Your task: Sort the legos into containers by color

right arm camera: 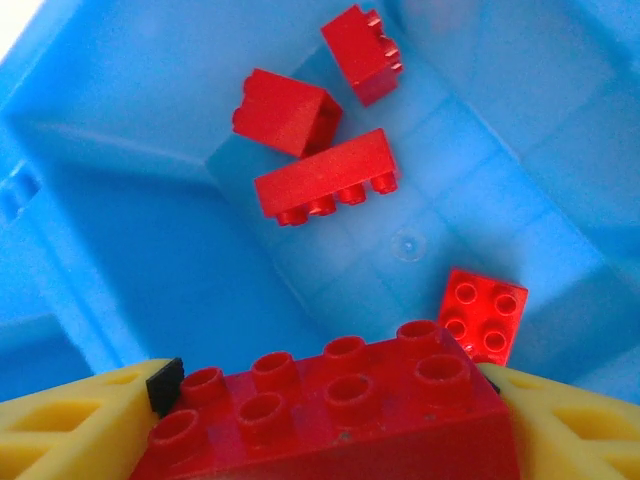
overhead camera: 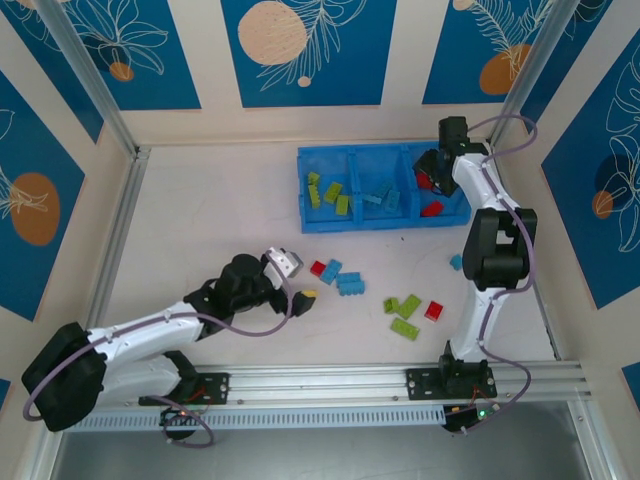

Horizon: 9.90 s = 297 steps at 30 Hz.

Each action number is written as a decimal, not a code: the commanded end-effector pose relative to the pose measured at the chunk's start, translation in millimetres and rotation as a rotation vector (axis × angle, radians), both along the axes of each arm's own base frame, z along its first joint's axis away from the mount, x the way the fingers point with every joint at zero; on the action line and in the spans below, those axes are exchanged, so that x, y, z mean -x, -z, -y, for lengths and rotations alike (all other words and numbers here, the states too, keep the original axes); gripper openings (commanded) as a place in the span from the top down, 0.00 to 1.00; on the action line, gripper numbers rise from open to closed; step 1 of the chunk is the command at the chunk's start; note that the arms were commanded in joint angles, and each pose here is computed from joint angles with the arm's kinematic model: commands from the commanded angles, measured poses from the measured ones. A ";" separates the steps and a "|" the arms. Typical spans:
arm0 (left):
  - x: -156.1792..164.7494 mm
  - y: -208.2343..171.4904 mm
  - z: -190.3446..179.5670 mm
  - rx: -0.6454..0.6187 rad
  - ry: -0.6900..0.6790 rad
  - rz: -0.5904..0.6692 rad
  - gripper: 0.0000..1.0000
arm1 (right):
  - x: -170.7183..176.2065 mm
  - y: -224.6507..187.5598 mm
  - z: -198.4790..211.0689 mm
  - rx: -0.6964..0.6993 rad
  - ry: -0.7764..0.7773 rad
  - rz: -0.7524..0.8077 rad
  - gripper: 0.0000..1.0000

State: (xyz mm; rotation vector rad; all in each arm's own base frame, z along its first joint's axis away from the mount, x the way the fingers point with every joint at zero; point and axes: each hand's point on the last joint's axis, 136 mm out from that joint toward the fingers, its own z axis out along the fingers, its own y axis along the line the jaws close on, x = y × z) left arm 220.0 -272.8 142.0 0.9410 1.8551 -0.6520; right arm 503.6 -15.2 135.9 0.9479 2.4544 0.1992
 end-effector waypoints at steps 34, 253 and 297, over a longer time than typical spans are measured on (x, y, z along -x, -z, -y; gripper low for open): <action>-5.2 -4.8 -10.7 -0.022 -0.056 0.064 0.00 | 190.2 94.3 57.2 -0.187 0.253 -0.209 0.14; -20.8 -6.1 -25.6 -0.086 -0.175 0.078 0.00 | 50.8 -83.1 -16.6 -0.088 -0.012 0.148 0.37; -88.8 72.0 78.5 -0.410 -0.266 -0.508 0.30 | 288.6 -56.9 -205.6 -0.209 -0.786 0.132 0.36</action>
